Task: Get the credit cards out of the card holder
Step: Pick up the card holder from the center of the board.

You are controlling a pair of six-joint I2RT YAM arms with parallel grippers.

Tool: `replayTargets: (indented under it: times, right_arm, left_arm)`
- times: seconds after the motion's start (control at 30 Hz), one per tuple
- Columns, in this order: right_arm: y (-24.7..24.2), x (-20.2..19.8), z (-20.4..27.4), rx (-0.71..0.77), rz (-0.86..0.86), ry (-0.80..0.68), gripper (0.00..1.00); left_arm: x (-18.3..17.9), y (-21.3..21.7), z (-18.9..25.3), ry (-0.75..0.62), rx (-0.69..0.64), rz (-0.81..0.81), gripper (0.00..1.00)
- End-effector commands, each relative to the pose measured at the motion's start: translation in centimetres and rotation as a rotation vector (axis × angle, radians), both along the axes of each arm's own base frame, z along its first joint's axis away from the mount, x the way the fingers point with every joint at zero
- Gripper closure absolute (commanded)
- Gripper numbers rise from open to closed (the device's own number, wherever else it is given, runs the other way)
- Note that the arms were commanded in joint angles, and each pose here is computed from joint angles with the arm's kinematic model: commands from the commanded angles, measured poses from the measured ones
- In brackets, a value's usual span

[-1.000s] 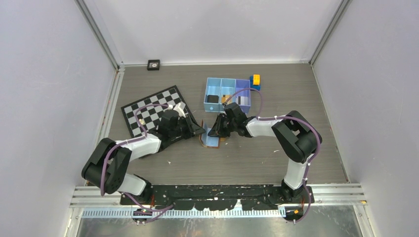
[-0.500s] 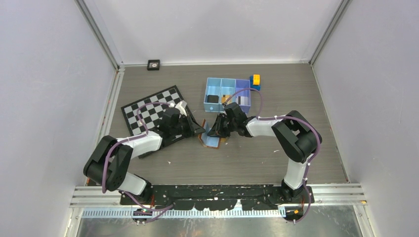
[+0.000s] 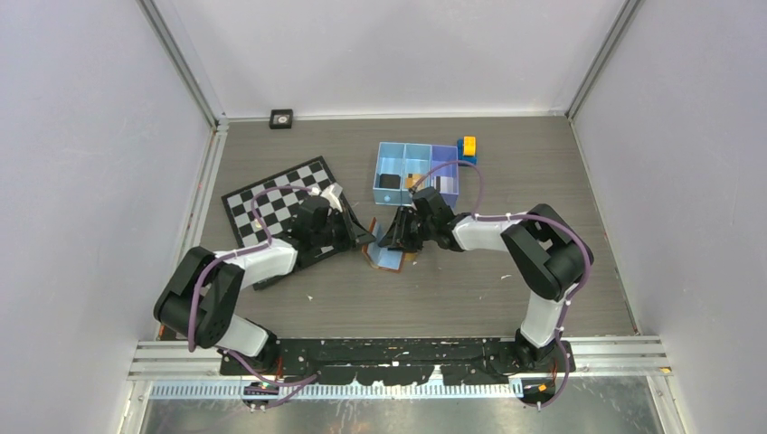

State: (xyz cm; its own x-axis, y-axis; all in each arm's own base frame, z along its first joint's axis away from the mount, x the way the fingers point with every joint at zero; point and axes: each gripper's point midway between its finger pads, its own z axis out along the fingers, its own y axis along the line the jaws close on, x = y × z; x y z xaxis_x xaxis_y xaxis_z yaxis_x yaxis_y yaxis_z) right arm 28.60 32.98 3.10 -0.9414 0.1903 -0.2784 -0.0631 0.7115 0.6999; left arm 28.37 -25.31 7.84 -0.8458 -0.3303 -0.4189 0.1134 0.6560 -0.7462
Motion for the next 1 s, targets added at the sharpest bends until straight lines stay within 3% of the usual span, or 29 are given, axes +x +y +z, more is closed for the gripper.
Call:
replayTargets:
  times: [0.0, 0.23, 0.33, 0.97]
  right_arm:
    - [-1.6, 0.6, 1.3, 0.007, -0.077, -0.075, 0.58]
    - [0.2, -0.1, 3.5, 0.190, -0.036, -0.094, 0.34]
    - [0.6, -0.2, 3.9, 0.234, -0.033, -0.092, 0.29]
    - [0.7, 1.7, 2.8, 0.299, -0.125, -0.038, 0.28]
  left_arm:
    - [0.5, 0.7, 0.9, -0.054, 0.059, 0.022, 1.00]
    - [0.5, 0.7, 1.3, -0.069, 0.041, 0.037, 1.00]
    - [0.5, 0.5, 1.1, -0.058, 0.037, 0.025, 1.00]
    - [0.2, -0.6, 1.4, -0.057, -0.014, -0.012, 1.00]
